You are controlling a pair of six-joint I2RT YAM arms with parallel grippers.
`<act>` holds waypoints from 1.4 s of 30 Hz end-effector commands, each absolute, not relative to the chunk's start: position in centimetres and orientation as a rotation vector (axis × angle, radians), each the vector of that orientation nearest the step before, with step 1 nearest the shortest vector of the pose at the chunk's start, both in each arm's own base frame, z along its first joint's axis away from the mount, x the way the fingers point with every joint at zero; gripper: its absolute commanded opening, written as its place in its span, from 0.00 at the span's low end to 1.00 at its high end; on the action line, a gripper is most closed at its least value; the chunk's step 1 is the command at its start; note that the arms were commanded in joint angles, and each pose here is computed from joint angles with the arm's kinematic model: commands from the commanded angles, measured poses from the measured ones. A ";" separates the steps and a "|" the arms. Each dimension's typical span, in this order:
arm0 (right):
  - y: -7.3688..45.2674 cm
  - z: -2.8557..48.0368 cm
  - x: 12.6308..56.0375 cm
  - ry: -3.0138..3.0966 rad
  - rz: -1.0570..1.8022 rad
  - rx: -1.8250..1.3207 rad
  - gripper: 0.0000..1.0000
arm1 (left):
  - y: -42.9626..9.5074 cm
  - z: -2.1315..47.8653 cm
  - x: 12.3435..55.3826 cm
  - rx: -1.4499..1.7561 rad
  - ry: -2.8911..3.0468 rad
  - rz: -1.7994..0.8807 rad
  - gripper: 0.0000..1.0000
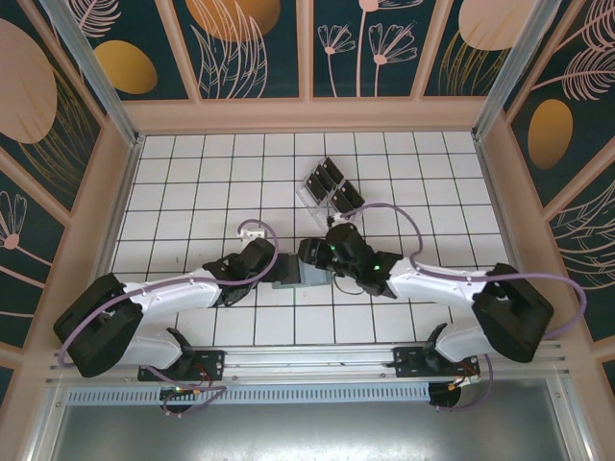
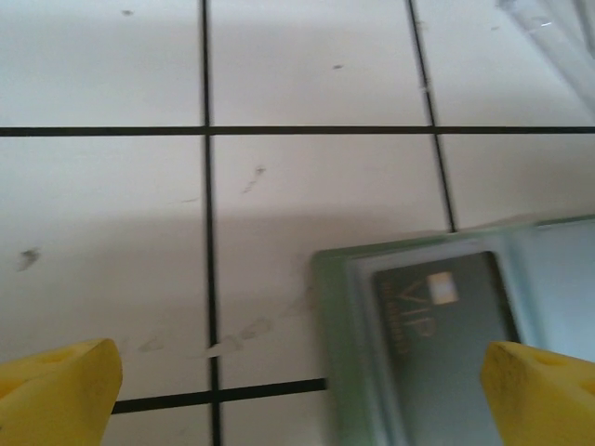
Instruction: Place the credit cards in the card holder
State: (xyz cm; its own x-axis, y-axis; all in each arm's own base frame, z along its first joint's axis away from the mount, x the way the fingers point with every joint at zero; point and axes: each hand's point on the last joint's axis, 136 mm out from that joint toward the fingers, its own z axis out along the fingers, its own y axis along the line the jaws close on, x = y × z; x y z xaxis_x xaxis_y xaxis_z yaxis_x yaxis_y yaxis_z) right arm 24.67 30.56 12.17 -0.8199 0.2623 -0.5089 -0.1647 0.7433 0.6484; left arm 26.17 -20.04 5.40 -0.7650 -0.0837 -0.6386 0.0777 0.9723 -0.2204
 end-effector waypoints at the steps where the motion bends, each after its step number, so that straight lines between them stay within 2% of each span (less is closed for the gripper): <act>1: 25.7 8.6 24.7 2.421 0.736 0.157 0.52 | -22.8 7.6 27.0 -0.001 2.365 -0.521 0.99; 9: 24.1 6.4 25.0 2.458 0.648 0.154 0.53 | -23.8 7.0 27.4 -0.027 2.367 -0.644 0.99; 17: 23.4 4.8 25.9 2.467 0.599 0.169 0.47 | -23.8 5.4 27.0 -0.037 2.407 -0.659 0.99; 22: 23.6 4.5 26.1 2.468 0.614 0.163 0.36 | -23.8 4.5 26.9 -0.036 2.429 -0.652 0.99; 32: 24.4 4.1 25.8 2.476 0.668 0.143 0.05 | -24.4 3.7 26.8 -0.020 2.449 -0.672 0.99; 36: 24.8 3.9 25.4 2.482 0.693 0.138 0.00 | -24.6 3.3 26.7 -0.015 2.459 -0.679 0.99; 42: 25.3 3.6 25.0 2.488 0.712 0.133 0.00 | -24.7 3.7 26.7 -0.013 2.452 -0.694 0.99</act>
State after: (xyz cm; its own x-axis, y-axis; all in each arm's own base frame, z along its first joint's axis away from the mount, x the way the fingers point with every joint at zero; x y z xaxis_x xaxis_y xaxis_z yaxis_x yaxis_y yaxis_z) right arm 25.56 25.25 4.43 -0.8386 0.2356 -0.4911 -0.0577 0.8581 0.5102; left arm 26.58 -24.26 3.39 -0.8282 -0.1451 -0.5414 0.1398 0.8819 -0.4503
